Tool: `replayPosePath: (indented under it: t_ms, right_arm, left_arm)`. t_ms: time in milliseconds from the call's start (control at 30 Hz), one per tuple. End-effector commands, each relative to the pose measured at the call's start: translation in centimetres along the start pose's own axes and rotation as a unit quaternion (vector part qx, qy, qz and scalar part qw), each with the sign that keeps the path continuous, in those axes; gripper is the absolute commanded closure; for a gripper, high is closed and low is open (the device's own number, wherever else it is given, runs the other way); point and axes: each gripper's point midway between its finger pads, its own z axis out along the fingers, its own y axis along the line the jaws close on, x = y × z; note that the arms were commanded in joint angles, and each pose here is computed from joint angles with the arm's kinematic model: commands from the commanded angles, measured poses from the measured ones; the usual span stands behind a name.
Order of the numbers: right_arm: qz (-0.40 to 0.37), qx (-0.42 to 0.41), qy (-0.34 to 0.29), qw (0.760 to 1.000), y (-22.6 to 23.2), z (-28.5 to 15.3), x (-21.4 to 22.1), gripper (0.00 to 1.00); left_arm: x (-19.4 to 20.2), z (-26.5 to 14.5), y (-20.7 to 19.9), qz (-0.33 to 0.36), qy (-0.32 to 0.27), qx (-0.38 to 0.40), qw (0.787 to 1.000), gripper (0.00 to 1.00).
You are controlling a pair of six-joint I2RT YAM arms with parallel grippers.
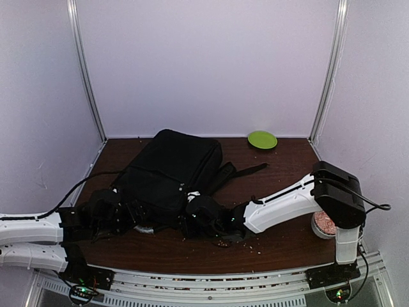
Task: Pack the student bag
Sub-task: Zip the student bag at the center of the board.
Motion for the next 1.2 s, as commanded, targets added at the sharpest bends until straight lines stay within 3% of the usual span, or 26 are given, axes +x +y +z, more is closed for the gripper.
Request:
replayPosePath:
  t_ms: [0, 333, 500, 667, 867, 1167]
  right_arm:
    - [-0.013, 0.046, -0.002, 0.999, -1.3, 0.3, -0.2, 0.5]
    - [0.007, 0.117, -0.044, 0.992, -6.8, -3.8, -1.4, 0.53]
    - [-0.03, -0.01, -0.071, 0.997, -3.4, -5.5, -2.0, 0.52]
    - [-0.066, -0.082, -0.068, 0.992, 0.3, -5.2, -2.2, 0.53]
    - [-0.06, -0.078, -0.029, 0.995, 2.1, -3.1, -1.6, 0.51]
    - [-0.054, -0.005, -0.017, 0.998, 0.9, -0.9, -1.8, 0.53]
  left_arm:
    - [-0.2, -0.2, -0.4, 0.004, -0.007, 0.008, 1.0, 0.12]
    - [-0.2, -0.3, 0.1, 0.005, -0.008, 0.006, 1.0, 0.12]
    - [-0.2, -0.3, 0.0, 0.006, -0.01, 0.006, 1.0, 0.12]
    - [-0.1, -0.2, 0.1, 0.008, -0.005, 0.005, 1.0, 0.12]
    - [0.0, -0.3, 0.5, 0.003, -0.007, 0.004, 1.0, 0.12]
    - [-0.1, -0.4, 0.5, 0.004, -0.011, 0.005, 1.0, 0.12]
